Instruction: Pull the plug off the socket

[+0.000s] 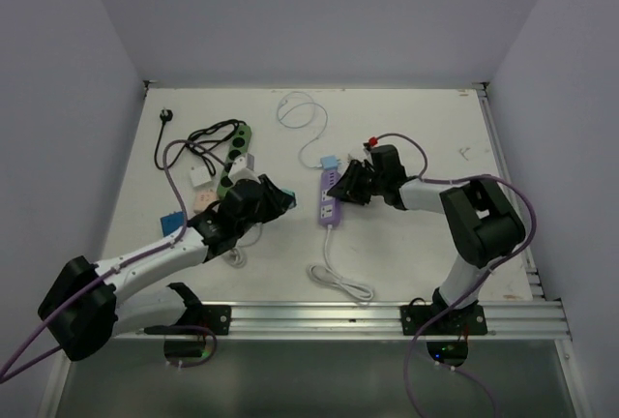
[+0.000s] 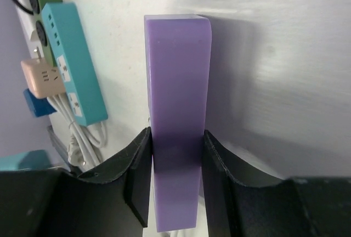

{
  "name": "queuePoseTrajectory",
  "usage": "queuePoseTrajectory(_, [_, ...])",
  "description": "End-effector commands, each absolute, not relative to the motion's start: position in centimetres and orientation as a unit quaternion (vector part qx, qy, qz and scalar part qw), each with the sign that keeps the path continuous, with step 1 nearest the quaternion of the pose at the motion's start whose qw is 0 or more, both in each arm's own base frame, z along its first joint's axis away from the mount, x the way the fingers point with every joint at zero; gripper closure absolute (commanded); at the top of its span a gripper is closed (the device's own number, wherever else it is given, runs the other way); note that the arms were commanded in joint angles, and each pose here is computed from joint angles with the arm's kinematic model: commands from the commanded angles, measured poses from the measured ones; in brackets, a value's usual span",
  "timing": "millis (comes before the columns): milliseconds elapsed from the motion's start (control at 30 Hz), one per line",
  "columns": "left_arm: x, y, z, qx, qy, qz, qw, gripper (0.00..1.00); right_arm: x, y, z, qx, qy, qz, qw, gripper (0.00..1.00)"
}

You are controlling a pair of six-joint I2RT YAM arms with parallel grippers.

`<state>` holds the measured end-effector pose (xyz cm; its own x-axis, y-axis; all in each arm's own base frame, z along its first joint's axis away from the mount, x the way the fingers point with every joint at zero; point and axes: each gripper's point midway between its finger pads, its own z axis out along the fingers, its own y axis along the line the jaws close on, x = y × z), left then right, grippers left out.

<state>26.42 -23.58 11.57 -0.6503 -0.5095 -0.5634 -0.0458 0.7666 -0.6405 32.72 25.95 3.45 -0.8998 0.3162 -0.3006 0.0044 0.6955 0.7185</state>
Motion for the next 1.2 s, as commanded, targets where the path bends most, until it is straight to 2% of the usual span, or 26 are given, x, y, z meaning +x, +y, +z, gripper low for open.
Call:
queuePoseTrajectory(0, [27.6,-21.8,14.2,-0.177,0.83,-0.292,0.441,1.0,30.6,18.8,-2.0,0.121,0.948,0.229,0.184,1.0])
queuePoseTrajectory(267, [28.8,-22.2,10.8,-0.108,0.878,-0.216,0.413,0.98,30.9,14.3,-1.7,0.178,0.942,0.21,0.193,1.0])
queuePoseTrajectory(400, [29.9,-24.1,9.6,-0.085,0.883,-0.233,0.398,0.95,30.7,13.7,-1.1,0.181,0.938,0.221,0.195,0.81])
queuePoseTrajectory(433, [30.3,-24.7,9.5,-0.083,0.881,-0.241,0.399,0.94,30.7,13.7,-0.8,0.177,0.937,0.225,0.199,0.7])
queuePoseTrajectory(500, [30.8,-25.7,8.6,-0.072,0.887,-0.243,0.387,0.94,30.6,14.0,-0.4,0.171,0.935,0.238,0.199,0.61])
queuePoseTrajectory(533, [31.1,-26.1,8.6,-0.07,0.885,-0.248,0.388,0.93,30.5,14.1,0.0,0.162,0.935,0.244,0.201,0.52])
queuePoseTrajectory(633, [32.0,-26.9,7.9,-0.066,0.888,-0.249,0.381,0.88,30.3,14.6,0.8,0.145,0.933,0.261,0.2,0.4])
queuePoseTrajectory(700, [32.5,-27.4,7.6,-0.066,0.887,-0.257,0.379,0.85,30.2,14.6,1.6,0.14,0.932,0.264,0.207,0.29])
queuePoseTrajectory(767, [32.8,-27.2,7.1,-0.07,0.888,-0.257,0.375,0.79,30.2,14.6,2.6,0.132,0.929,0.266,0.22,0.2])
queuePoseTrajectory(800, [32.9,-27.0,6.8,-0.074,0.889,-0.256,0.373,0.76,29.9,14.4,2.9,0.129,0.931,0.264,0.219,0.2])
queuePoseTrajectory(900, [32.7,-26.1,5.9,-0.085,0.895,-0.245,0.363,0.58,29.6,14.0,4.7,0.126,0.929,0.257,0.233,0.15])
queuePoseTrajectory(933, [32.6,-25.9,5.7,-0.089,0.895,-0.244,0.362,0.47,29.6,13.8,5.2,0.123,0.929,0.254,0.239,0.14])
queuePoseTrajectory(1100, [31.7,-24.6,5.8,-0.098,0.897,-0.23,0.364,0.23,29.5,12.1,9.6,0.117,0.924,0.219,0.293,0.01])
queuePoseTrajectory(1167, [31.8,-24.2,6.8,-0.098,0.894,-0.227,0.374,0.13,29.5,11.3,11.4,0.119,0.921,0.201,0.311,0.01])
